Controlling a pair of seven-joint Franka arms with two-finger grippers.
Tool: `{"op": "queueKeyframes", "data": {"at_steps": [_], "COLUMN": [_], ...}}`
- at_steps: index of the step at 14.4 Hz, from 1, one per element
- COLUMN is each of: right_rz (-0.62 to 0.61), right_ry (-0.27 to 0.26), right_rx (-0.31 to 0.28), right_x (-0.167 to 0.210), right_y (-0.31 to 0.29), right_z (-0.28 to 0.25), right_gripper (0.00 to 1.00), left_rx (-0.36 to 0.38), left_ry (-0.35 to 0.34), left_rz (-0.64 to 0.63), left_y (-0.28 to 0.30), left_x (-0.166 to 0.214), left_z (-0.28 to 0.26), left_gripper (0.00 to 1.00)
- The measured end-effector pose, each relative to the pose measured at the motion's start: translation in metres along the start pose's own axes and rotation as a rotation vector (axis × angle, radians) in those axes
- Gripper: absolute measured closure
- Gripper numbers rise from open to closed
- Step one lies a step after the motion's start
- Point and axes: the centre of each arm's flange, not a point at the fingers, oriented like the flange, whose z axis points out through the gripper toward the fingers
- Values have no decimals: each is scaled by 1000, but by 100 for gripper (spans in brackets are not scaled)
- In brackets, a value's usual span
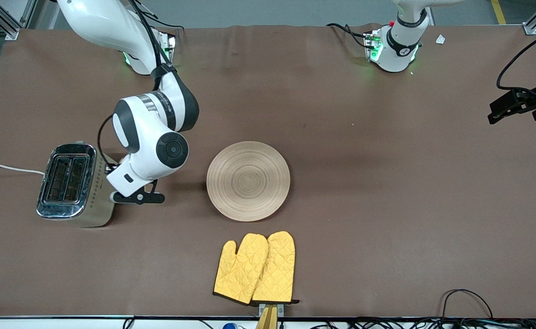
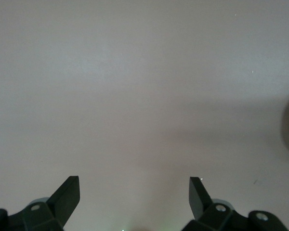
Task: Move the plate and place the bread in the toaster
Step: 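Carry the bread to the toaster and insert it into a slot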
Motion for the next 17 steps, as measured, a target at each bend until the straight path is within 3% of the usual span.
{"op": "queueKeyframes", "data": {"at_steps": [2,7,11,17], "right_rz": [-40,55,91,97], "right_ry": [-28,-103,-128,-165], "right_rx": [-48,-63,-115,-117], "right_x": [5,19,22,25], "right_y": [30,114,139,149], "right_z": [6,46,66,89], "right_gripper": [98,98,98,98], "left_rx": [-21,-30,-32,-43], "left_ry": [-1,1,4,3], "left_rz": [13,36,45,46], "left_y": [8,12,11,11], "left_x": [-1,-2,-3,-3], "left_z": [0,-2,-3,-3], "left_gripper": [0,0,0,0]}}
